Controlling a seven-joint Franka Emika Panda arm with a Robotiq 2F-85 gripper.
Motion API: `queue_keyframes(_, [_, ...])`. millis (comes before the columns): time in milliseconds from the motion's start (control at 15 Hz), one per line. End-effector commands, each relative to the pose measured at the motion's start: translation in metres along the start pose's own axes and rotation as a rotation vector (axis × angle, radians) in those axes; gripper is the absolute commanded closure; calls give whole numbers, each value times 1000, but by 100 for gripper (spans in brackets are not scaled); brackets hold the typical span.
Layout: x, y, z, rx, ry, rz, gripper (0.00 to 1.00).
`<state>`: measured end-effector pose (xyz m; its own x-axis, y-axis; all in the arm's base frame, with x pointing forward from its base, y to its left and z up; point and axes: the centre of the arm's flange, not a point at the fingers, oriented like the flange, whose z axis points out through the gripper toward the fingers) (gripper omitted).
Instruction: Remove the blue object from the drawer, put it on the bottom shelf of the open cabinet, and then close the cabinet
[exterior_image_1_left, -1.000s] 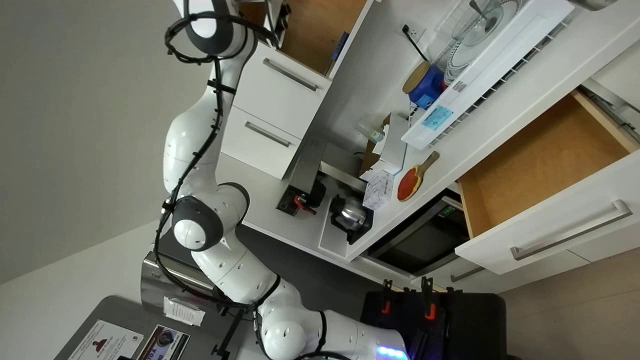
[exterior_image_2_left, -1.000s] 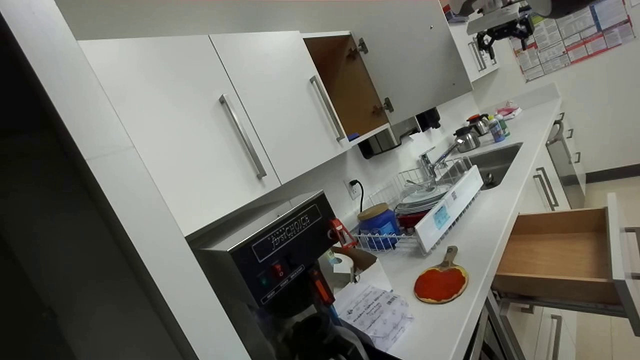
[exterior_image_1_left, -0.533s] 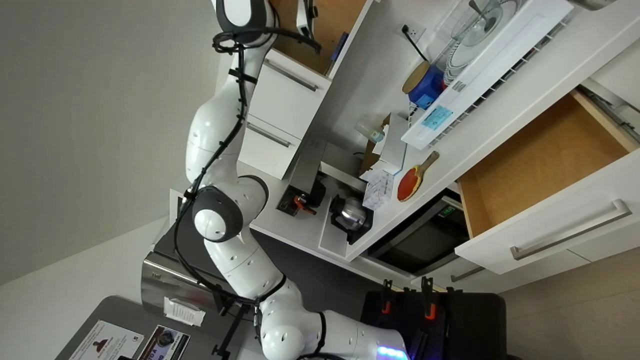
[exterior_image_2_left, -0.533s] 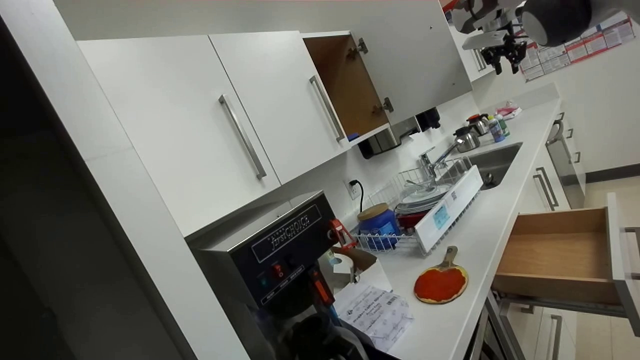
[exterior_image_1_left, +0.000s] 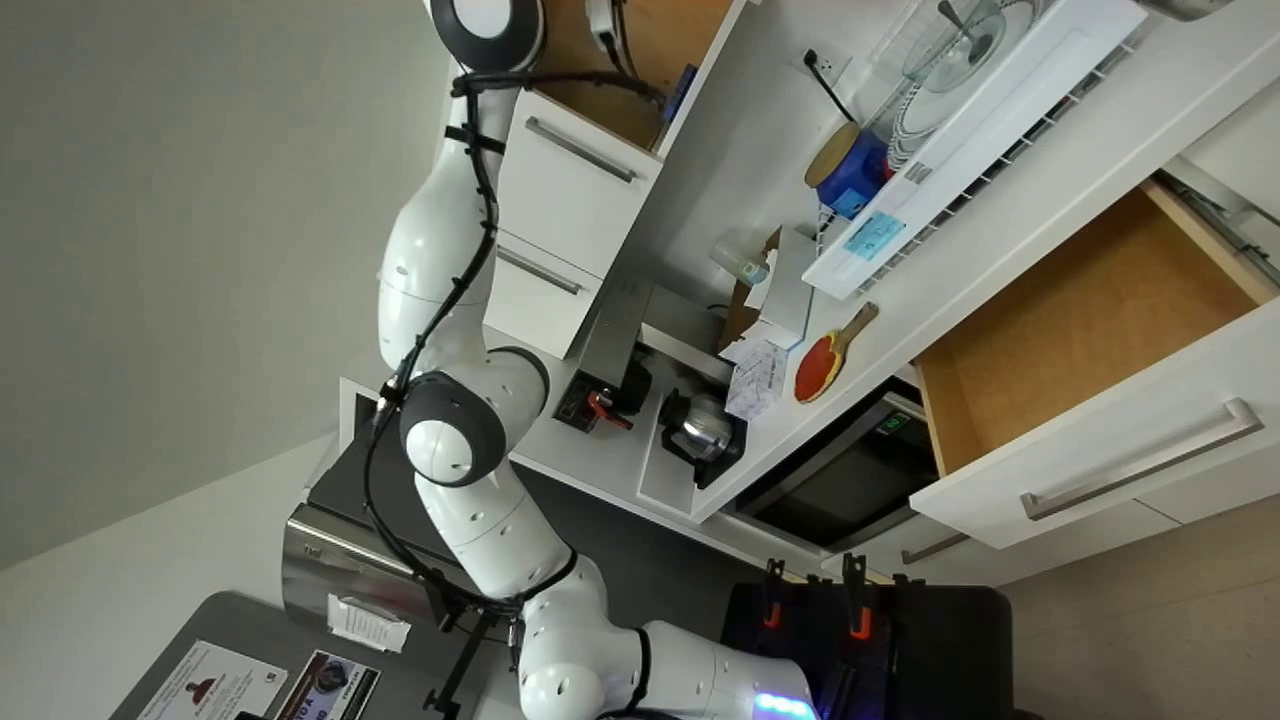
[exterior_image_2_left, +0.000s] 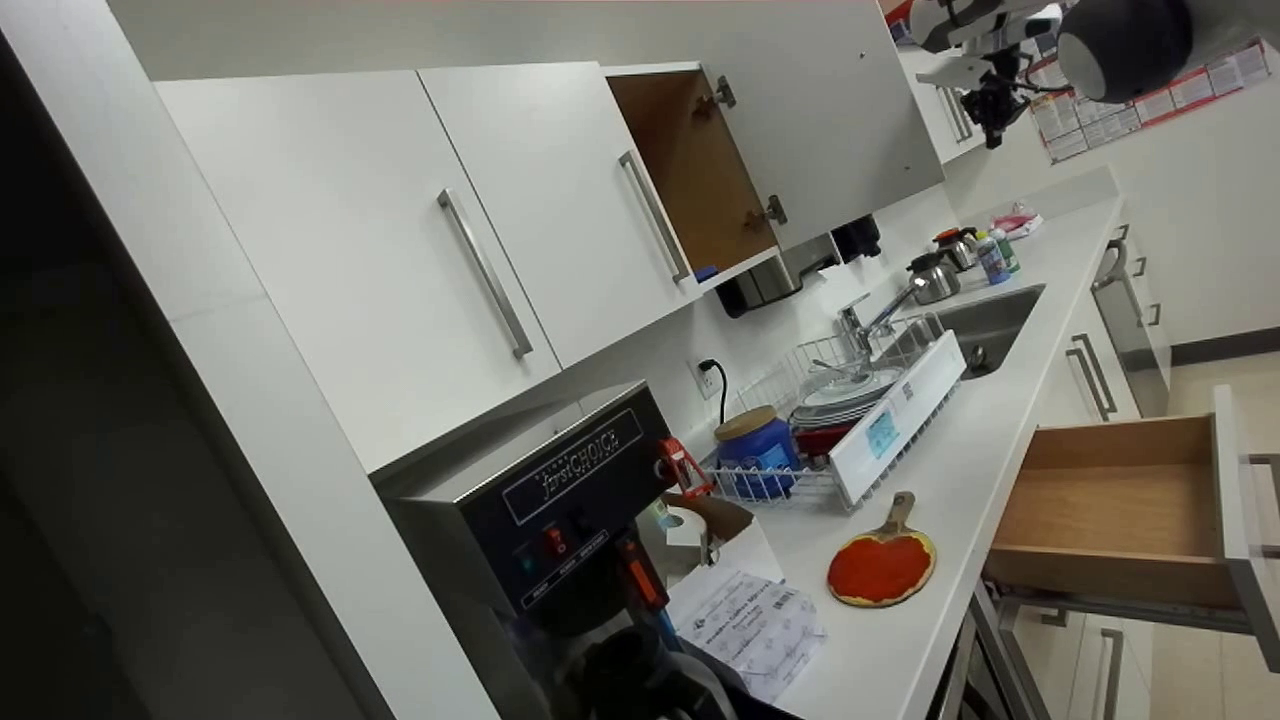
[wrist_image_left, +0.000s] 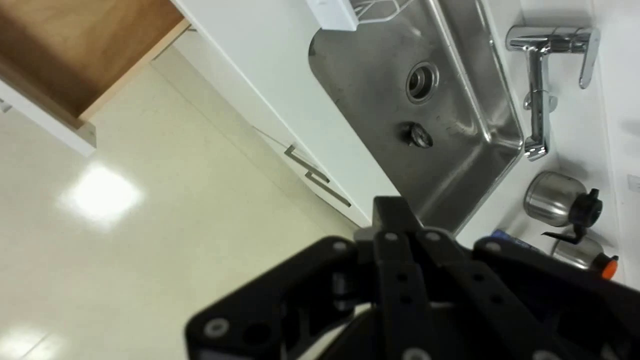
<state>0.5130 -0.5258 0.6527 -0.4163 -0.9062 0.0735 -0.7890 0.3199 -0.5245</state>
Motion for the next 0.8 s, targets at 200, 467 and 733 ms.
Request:
queue_keyframes(200, [11,-17,-2,157,-215,80,100])
queue_keyframes(467, [7,-19,0,289,-335,57,100])
queue_keyframes(733, [-4,-24,6,350,-453,26,100])
